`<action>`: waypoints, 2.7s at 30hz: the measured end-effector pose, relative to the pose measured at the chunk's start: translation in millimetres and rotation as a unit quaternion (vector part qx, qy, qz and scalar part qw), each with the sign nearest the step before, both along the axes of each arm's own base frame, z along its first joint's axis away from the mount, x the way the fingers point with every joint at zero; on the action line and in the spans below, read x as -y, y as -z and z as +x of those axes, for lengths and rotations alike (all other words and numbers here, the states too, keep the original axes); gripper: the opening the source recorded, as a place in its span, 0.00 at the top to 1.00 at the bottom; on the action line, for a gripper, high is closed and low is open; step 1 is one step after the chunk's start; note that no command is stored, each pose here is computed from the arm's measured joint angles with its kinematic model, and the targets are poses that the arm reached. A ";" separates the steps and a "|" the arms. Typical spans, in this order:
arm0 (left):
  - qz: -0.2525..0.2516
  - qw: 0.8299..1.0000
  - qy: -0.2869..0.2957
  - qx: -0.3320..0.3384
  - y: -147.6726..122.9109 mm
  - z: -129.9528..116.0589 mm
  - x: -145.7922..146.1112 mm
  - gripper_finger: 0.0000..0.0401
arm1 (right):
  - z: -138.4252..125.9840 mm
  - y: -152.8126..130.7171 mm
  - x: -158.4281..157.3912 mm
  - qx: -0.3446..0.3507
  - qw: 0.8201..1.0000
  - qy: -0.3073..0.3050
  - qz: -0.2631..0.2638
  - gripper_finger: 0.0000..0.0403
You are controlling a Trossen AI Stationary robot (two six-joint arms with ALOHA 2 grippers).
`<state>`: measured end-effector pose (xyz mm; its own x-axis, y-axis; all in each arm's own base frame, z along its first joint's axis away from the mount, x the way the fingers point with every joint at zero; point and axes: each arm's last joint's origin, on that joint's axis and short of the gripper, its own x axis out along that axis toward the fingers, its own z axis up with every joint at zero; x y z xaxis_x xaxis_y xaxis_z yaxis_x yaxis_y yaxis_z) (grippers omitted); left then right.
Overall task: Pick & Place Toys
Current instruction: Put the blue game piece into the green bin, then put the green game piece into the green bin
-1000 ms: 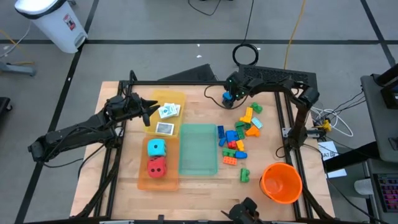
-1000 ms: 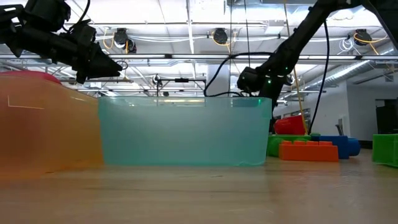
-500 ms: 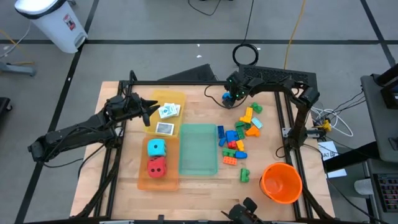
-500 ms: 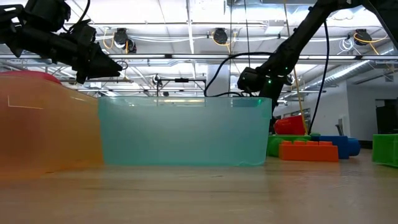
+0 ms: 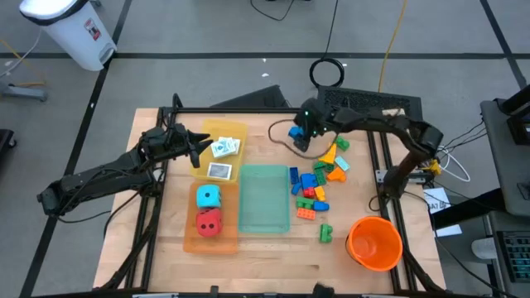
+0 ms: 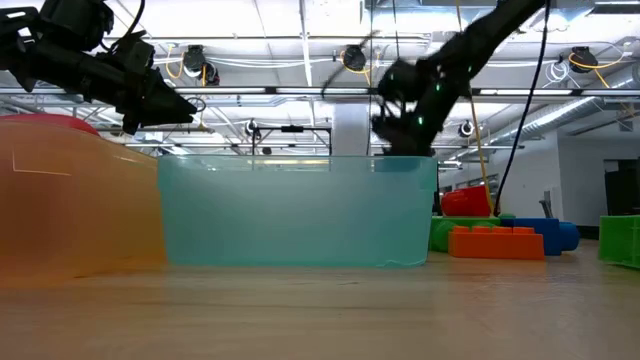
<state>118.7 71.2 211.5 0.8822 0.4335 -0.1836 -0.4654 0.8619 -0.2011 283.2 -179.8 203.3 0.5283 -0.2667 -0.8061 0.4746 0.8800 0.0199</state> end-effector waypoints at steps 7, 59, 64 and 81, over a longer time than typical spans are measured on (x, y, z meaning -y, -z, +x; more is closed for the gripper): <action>-0.001 1.000 0.000 0.000 0.0 0.0 0.0 0.65 | 28.6 -31.7 -79.4 0.071 0.987 -0.147 -0.003 0.43; 0.000 1.000 0.000 0.000 -0.2 0.0 0.0 0.65 | -103.5 -6.1 -83.8 -0.059 0.979 0.072 -0.182 0.44; 0.000 1.000 0.000 0.000 -0.2 0.0 0.1 0.65 | -132.5 2.5 -51.6 -0.034 0.985 0.140 -0.098 0.45; 0.000 1.000 0.000 0.000 -0.1 0.0 0.0 0.65 | -150.0 55.7 -16.8 -0.151 0.974 0.164 0.042 0.42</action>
<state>118.7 71.2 211.6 0.8825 0.4332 -0.1832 -0.4651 0.8619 -0.2019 133.3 -163.0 147.5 0.1621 -0.3084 -0.9373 0.7252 0.6815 -0.0988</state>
